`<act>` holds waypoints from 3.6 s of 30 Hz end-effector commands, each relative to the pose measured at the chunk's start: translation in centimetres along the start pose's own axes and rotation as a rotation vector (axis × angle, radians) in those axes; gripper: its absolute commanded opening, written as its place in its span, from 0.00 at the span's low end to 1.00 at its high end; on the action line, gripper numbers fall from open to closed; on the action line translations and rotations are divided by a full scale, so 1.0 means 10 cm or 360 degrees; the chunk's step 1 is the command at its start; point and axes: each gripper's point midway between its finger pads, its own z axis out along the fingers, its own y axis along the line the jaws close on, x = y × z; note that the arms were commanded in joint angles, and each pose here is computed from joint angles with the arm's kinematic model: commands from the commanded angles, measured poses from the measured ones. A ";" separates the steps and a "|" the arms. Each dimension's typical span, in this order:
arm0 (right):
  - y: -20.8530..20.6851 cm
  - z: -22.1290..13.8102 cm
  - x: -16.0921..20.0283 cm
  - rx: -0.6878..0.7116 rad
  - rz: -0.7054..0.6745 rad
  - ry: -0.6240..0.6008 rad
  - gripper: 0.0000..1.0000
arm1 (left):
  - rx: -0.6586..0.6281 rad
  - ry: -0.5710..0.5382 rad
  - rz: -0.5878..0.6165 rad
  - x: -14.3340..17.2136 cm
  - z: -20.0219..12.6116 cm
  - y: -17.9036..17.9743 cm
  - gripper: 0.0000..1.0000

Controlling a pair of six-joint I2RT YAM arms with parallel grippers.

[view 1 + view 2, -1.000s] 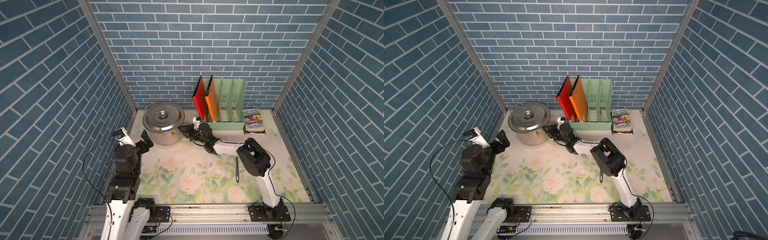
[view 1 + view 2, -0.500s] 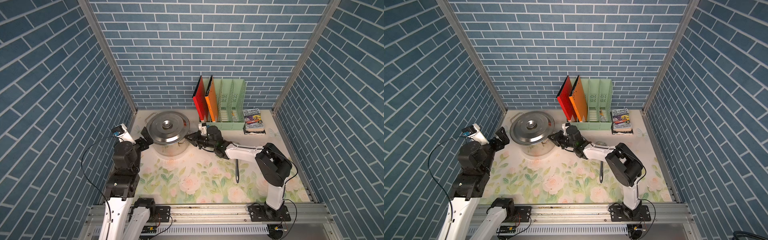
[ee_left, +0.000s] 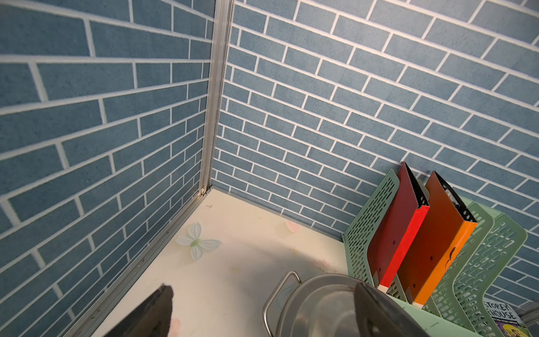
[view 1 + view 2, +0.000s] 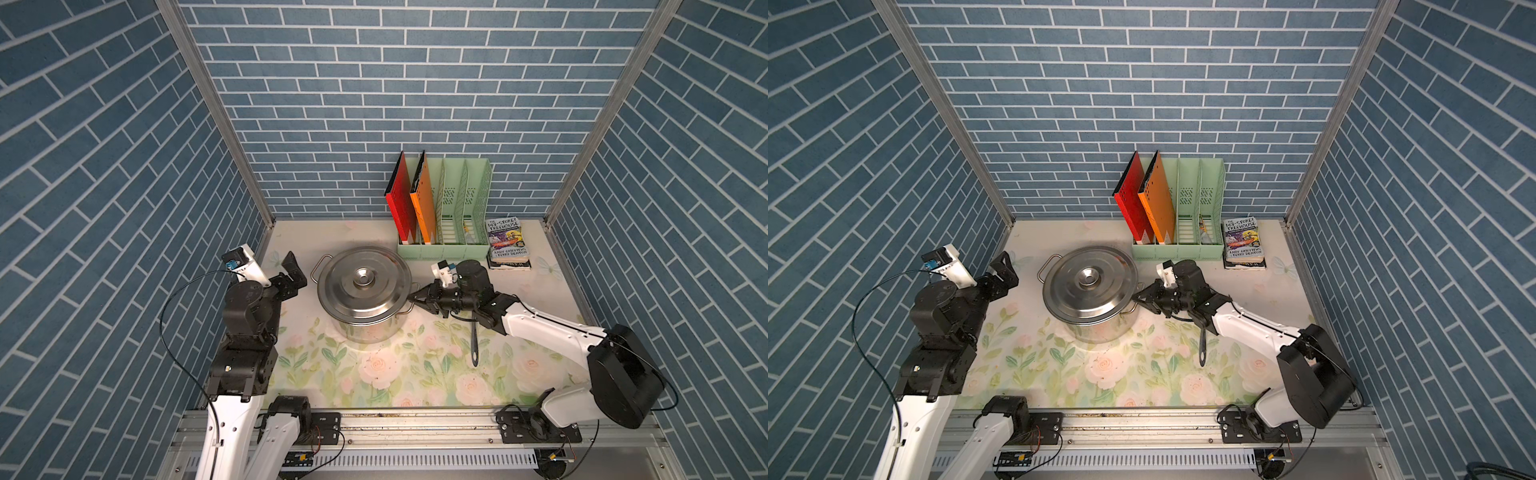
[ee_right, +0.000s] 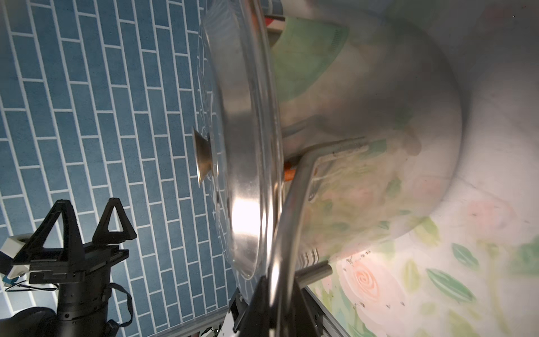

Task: Stir the soup with a spoon
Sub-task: Move the pan to the center of the board.

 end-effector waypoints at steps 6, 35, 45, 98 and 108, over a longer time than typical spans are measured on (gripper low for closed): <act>-0.15 -0.60 -0.02 0.0029 -0.0396 0.0077 0.00 | 0.0071 0.0103 0.0021 0.19 0.10 -0.08 1.00; -0.72 -1.03 -0.36 0.0325 -0.0478 0.0105 0.23 | 0.0462 0.0505 -0.0217 1.07 0.67 -0.54 1.00; -0.52 -1.14 -0.54 0.0361 -0.0549 -0.0045 0.46 | 0.0804 0.0720 -0.0390 1.43 0.87 -0.97 1.00; -0.61 -0.97 -0.20 0.0258 -0.0759 -0.0066 0.03 | 0.0522 0.0689 -0.0208 1.48 0.38 -0.56 1.00; -0.75 -1.18 -0.31 0.0533 -0.0831 -0.0158 0.22 | 0.0497 0.0655 -0.0214 1.41 0.34 -0.52 1.00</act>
